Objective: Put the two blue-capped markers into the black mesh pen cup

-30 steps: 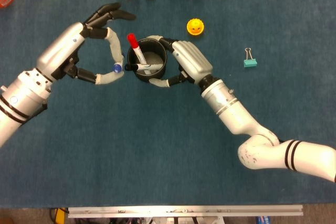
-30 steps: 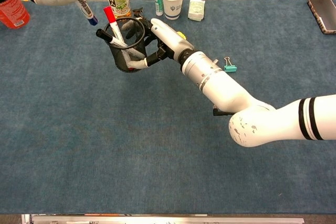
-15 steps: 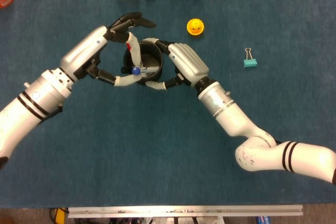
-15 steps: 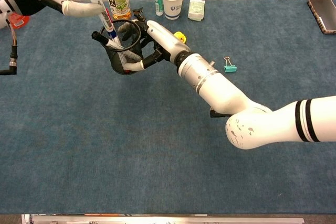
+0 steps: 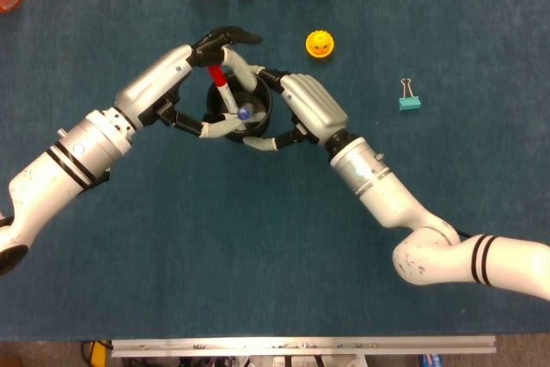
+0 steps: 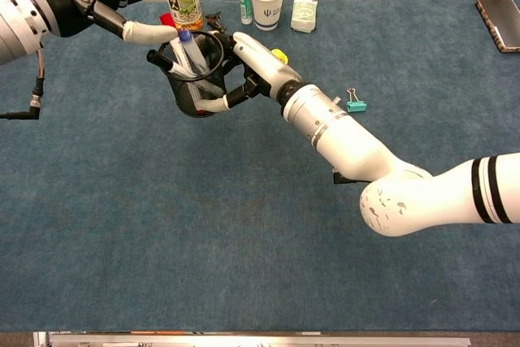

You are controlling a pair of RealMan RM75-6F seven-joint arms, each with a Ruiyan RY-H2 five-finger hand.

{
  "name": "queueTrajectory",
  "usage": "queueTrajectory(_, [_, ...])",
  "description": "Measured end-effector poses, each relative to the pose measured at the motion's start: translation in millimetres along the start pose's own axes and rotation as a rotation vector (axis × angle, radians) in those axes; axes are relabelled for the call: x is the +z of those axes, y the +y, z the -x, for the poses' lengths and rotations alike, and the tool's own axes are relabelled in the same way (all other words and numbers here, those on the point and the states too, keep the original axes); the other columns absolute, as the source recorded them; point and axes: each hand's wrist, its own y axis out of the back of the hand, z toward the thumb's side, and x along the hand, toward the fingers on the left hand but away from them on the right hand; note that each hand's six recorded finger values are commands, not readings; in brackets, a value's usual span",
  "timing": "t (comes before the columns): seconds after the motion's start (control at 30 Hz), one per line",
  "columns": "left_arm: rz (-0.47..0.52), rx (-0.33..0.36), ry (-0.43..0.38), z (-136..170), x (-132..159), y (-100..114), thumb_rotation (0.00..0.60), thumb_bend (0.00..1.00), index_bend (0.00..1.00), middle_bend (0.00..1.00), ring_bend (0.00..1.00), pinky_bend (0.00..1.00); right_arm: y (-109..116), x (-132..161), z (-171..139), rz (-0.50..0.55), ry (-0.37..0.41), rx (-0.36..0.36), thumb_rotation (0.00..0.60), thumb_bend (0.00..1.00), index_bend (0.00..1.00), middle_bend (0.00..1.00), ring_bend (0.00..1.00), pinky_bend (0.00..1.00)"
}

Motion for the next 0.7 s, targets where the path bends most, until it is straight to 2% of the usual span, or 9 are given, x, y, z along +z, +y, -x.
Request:
queueTrajectory(0.1, [-0.01,0.001,0.006,1,-1,1,0.6,0.27,0.11,0.04,0.0,0.04,2,-2,-4,-0.003,-0.002,0.002,0.6,0.45,0.43,0.41,0.34,0.31])
queueTrajectory(0.27, [-0.066,0.004,-0.004,5,1,5,0.6,0.27,0.11,0.04,0.0,0.04,11,-7,-13,-0.015,-0.004,0.004,0.6,0.45,0.43,0.42,0.34,0.31])
queueTrajectory(0.53, [-0.195,-0.001,-0.011,19,-1,9,0.6,0.27,0.11,0.04,0.0,0.04,45,-23,-46,-0.039,-0.022,-0.006,0.6,0.45,0.43,0.41,0.34,0.31])
queueTrajectory(0.7, [-0.323,0.002,-0.019,28,-5,10,0.6,0.27,0.11,0.04,0.0,0.04,66,-40,-76,-0.051,-0.05,-0.015,0.6,0.45,0.43,0.41,0.34,0.31])
